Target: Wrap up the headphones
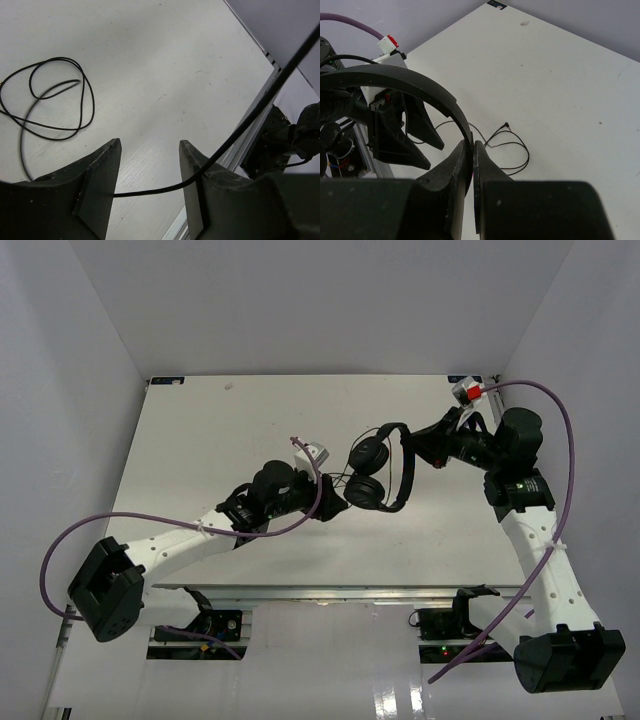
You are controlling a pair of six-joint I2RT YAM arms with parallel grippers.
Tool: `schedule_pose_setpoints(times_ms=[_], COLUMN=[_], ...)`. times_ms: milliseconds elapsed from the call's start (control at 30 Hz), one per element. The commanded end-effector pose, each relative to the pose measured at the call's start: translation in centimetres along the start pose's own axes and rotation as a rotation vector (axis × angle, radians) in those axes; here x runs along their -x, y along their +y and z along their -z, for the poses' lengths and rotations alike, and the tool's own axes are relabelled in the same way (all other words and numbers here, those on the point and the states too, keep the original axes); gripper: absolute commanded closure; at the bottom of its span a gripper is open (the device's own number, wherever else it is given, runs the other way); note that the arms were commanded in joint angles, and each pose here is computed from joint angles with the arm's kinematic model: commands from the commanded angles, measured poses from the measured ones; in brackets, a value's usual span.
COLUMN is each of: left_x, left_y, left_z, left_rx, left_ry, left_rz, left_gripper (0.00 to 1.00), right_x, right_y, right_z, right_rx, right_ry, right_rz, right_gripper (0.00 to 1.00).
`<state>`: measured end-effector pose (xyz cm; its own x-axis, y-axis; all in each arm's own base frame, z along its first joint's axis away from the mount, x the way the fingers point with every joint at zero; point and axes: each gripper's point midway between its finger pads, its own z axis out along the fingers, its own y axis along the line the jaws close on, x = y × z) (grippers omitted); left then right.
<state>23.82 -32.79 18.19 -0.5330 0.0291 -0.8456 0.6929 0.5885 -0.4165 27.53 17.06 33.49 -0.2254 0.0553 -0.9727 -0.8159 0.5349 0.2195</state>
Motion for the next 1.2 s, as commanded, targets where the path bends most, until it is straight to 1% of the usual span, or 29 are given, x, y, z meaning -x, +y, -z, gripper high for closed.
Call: schedule_pose_setpoints(times_ms=[0,67,233,567,633,667,767,800,867,967,1033,1167], left_x=[2.3,1.6,0.8,0.2,0.9,0.5,1.5,1.5,1.4,0.7,0.2,-0.6], left_y=[-1.9,-1.8,-2.0,-1.2,-1.2,-0.5,0.1,0.3,0.3,-1.5,-2.3,-2.2], left_z=[0.9,0.8,0.8,-0.2,-0.2,-0.1,0.4,0.3,-0.1,-1.0,-1.8,-4.8], left_rx=[-0.110,-0.121,-0.170,-0.189,-0.185,-0.158,-0.122,-0.111,-0.118,-0.225,-0.266,-0.244], left_ry=[-0.130,-0.129,-0.179,-0.272,-0.320,-0.333,-0.421,-0.430,-0.427,-0.408,-0.396,-0.339], left_rz=[-0.036,-0.040,-0.076,-0.125,-0.141,-0.143,-0.191,-0.199,-0.238,-0.299,-0.327,-0.361], left_gripper=[0.39,0.38,0.37,0.36,0.32,0.27,0.25,0.24,0.24,0.21,0.20,0.20], right_x=[3.3,3.6,5.0,6.4,6.5,6.6,6.8,7.0,7.2,7.4,7.5,7.6], right_y=[1.4,1.5,1.9,2.8,3.0,3.1,3.4,3.5,3.5,3.6,3.7,3.9], right_z=[0.5,0.5,0.8,1.2,1.3,1.4,1.5,1.6,1.6,1.6,1.7,1.8], right_rx=[0.039,0.040,0.046,0.060,0.066,0.068,0.071,0.073,0.072,0.072,0.072,0.075], right_ry=[-0.057,-0.061,-0.078,-0.095,-0.096,-0.096,-0.100,-0.101,-0.104,-0.105,-0.106,-0.105], right_rz=[-0.010,-0.024,-0.042,-0.079,-0.085,-0.090,-0.088,-0.089,-0.091,-0.096,-0.098,-0.102], right_gripper=[0.92,0.92,0.92,0.92,0.92,0.92,0.92,0.92,0.92,0.92,0.92,0.92])
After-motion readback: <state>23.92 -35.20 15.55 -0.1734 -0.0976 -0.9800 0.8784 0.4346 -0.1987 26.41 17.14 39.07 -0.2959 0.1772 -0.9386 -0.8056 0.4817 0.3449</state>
